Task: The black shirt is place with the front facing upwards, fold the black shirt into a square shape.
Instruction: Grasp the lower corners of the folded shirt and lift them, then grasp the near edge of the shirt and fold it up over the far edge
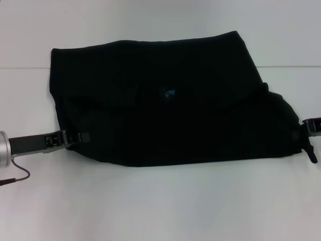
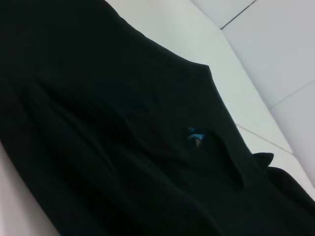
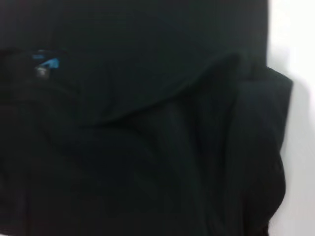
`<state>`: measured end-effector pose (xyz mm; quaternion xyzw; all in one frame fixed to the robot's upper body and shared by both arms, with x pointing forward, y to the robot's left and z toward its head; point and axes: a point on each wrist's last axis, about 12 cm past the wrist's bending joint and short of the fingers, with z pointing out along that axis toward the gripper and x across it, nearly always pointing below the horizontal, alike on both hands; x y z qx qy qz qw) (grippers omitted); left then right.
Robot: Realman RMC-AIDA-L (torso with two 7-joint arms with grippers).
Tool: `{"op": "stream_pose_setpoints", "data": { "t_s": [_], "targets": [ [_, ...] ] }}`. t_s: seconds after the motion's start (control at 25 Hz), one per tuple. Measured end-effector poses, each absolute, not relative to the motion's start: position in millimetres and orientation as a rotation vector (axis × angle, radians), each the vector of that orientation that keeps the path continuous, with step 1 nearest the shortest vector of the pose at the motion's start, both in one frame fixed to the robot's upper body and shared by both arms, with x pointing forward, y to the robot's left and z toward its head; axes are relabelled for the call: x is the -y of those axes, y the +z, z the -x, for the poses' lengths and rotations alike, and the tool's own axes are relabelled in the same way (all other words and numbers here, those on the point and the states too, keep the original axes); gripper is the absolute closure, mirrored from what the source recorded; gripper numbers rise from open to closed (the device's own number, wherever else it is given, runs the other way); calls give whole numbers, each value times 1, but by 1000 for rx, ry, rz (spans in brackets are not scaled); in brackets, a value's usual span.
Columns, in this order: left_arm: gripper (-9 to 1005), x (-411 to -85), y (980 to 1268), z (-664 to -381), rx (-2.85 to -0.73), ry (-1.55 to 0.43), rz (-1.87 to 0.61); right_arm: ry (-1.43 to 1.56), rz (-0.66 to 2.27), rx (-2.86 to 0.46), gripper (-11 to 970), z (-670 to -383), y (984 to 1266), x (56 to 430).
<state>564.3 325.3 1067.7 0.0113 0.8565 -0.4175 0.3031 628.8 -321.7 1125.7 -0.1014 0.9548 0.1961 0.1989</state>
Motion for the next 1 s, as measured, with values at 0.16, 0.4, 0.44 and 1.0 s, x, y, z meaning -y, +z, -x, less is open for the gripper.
{"op": "stream_pose_setpoints", "data": {
  "t_s": [0.16, 0.4, 0.44, 1.0],
  "targets": [
    [992, -328, 1073, -561, -2283, -1167, -44, 588, 351, -2697, 935, -621, 1131, 325],
    [992, -336, 1082, -545, -2310, -1307, -71, 695, 490, -2765, 935, -597, 1127, 331],
    [992, -337, 1083, -542, -2317, -1325, -77, 715, 513, -2774, 935, -594, 1127, 333],
    [992, -349, 1091, -500, -2463, -1563, -225, 922, 793, -2860, 936, -555, 1122, 337]
  ]
}}
